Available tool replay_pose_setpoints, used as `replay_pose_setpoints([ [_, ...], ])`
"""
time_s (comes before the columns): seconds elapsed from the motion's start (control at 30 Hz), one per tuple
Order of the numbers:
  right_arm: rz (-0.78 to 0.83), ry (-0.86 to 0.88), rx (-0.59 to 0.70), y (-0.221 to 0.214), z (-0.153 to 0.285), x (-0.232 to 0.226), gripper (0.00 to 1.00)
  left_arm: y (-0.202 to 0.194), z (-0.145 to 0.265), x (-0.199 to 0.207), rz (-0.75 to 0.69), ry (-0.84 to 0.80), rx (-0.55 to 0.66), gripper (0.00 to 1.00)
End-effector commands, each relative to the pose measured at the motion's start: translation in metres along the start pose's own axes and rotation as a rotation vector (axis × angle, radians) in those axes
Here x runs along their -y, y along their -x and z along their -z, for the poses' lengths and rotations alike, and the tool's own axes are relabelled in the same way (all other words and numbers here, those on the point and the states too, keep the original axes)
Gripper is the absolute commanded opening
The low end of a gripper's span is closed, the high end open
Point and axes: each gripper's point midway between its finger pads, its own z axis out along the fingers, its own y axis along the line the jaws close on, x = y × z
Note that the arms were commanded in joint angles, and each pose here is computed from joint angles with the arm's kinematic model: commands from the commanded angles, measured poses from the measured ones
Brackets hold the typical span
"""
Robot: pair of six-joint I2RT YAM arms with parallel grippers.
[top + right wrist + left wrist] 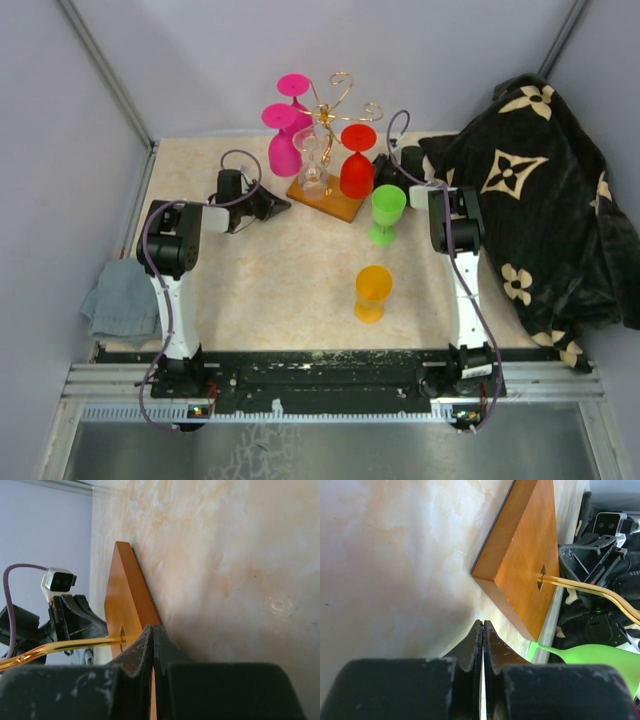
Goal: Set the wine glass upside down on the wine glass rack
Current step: Move the wine rack to the center of the board.
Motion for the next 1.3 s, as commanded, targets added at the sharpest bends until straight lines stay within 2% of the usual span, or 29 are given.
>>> replay_pose_setpoints([
  [0.0,-0.048,0.023,-0.134,-0.047,-0.008,-0.024,0.0,0.001,0.009,0.016,-0.043,-0.029,0.005,0.03],
  [1.27,-0.088,0.02,-0.151,-0.065,0.0,-0.025,0.0,0.004,0.011,0.021,-0.041,-0.005,-0.006,0.02],
])
